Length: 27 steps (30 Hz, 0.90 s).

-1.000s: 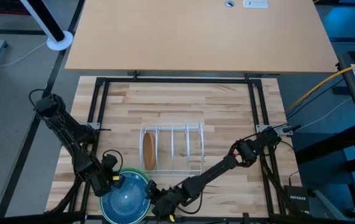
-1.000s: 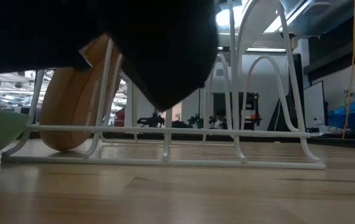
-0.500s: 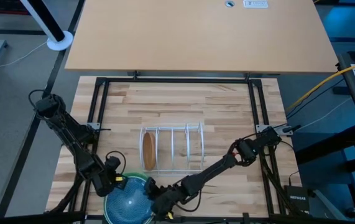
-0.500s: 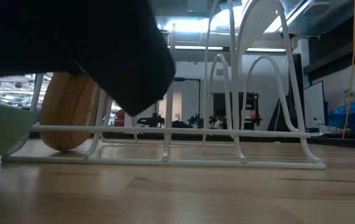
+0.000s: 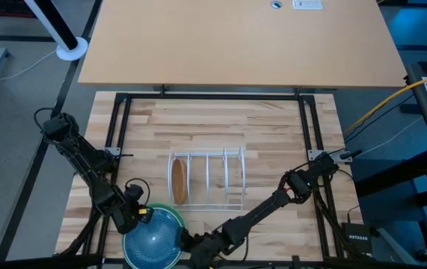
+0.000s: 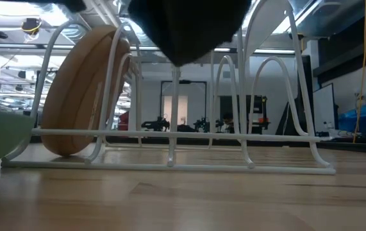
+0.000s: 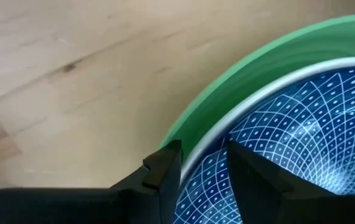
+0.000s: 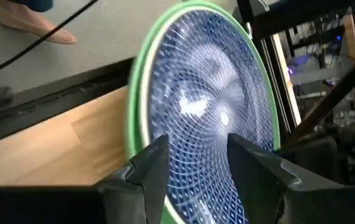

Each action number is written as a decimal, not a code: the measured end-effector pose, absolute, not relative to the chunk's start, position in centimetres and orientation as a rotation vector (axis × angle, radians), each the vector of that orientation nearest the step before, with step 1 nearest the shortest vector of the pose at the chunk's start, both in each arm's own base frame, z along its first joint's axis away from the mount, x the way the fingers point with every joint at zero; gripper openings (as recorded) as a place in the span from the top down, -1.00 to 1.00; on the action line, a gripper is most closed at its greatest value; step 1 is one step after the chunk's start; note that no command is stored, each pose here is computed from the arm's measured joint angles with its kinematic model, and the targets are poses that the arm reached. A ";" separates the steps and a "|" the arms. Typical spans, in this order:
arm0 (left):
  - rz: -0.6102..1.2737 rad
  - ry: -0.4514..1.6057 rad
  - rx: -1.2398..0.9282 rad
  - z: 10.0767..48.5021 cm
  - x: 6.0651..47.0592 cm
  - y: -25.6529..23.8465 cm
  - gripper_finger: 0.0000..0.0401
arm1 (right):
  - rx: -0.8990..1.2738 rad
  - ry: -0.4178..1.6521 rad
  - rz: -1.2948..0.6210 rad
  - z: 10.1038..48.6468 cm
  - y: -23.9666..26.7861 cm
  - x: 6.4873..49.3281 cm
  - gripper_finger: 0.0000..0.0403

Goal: Sort dishes
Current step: Put the blue plate into the dish rack

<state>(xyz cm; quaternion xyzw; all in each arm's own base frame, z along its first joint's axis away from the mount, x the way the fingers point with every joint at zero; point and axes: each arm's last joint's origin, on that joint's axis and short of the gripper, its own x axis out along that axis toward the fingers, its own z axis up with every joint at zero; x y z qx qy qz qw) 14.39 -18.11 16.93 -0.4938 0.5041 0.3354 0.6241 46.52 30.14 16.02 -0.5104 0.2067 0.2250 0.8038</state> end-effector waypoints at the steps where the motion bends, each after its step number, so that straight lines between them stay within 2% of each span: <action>1: 0.769 1.157 -1.135 16.9 14.4 -18.1 0.39 | -1.091 0.443 0.490 16.0 30.0 46.6 0.18; 20: 0.742 1.165 -1.118 18.6 13.8 -17.3 0.39 | -1.024 0.459 0.509 15.9 29.2 47.1 0.18; 27: 0.512 1.164 -1.150 21.0 13.3 -17.1 0.39 | -1.027 0.474 0.502 15.8 29.1 47.1 0.18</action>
